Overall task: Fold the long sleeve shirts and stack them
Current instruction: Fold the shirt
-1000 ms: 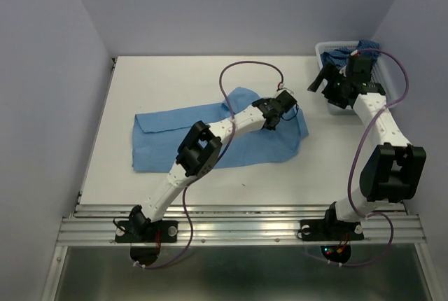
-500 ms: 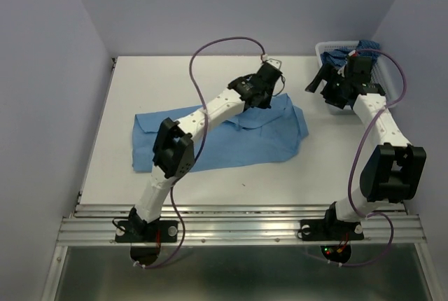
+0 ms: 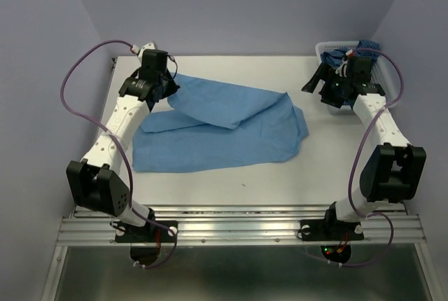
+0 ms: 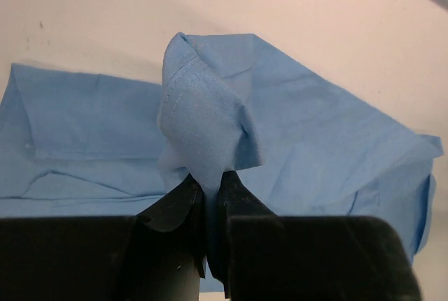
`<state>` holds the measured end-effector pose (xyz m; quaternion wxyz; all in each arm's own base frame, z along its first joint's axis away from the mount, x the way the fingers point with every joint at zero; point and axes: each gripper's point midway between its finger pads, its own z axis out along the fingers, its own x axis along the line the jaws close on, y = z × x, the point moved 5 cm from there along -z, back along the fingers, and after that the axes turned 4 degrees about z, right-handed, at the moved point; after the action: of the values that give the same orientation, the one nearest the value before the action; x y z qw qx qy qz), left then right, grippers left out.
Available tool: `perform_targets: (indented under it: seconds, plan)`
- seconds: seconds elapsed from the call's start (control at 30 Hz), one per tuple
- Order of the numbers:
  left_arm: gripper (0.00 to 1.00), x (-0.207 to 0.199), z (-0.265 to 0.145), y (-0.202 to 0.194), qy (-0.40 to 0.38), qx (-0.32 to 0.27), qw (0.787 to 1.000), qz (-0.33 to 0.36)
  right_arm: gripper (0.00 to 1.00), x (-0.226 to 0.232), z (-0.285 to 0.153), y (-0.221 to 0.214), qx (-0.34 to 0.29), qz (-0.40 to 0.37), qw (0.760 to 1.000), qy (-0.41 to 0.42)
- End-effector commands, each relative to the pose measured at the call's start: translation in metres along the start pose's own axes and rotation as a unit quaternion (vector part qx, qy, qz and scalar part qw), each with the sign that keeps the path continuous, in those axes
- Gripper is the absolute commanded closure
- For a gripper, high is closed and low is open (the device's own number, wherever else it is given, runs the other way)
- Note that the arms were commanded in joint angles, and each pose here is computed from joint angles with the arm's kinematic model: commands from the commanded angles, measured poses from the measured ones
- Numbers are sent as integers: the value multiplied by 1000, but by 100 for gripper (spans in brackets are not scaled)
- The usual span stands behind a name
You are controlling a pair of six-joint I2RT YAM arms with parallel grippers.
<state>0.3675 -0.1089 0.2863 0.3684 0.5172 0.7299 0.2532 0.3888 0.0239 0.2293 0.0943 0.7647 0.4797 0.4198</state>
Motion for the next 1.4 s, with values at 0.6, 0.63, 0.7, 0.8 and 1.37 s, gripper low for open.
perform_targets:
  seconds: [0.6, 0.63, 0.7, 0.8, 1.37]
  plan:
    - [93, 92, 49, -60, 89, 130, 986, -61, 0, 0, 10, -4, 18, -24, 999, 22]
    - [89, 98, 52, -62, 103, 128, 984, -62, 0, 0, 10, -5, 19, -24, 999, 23]
    - [84, 105, 62, -67, 115, 132, 983, -58, 0, 0, 12, -6, 24, -27, 999, 29]
    - [83, 114, 84, -67, 134, 125, 982, -40, 0, 8, 16, -15, 34, -42, 998, 29]
    - [1, 99, 66, 2, 153, 61, 984, -62, 0, 60, 23, -155, 149, -131, 980, 12]
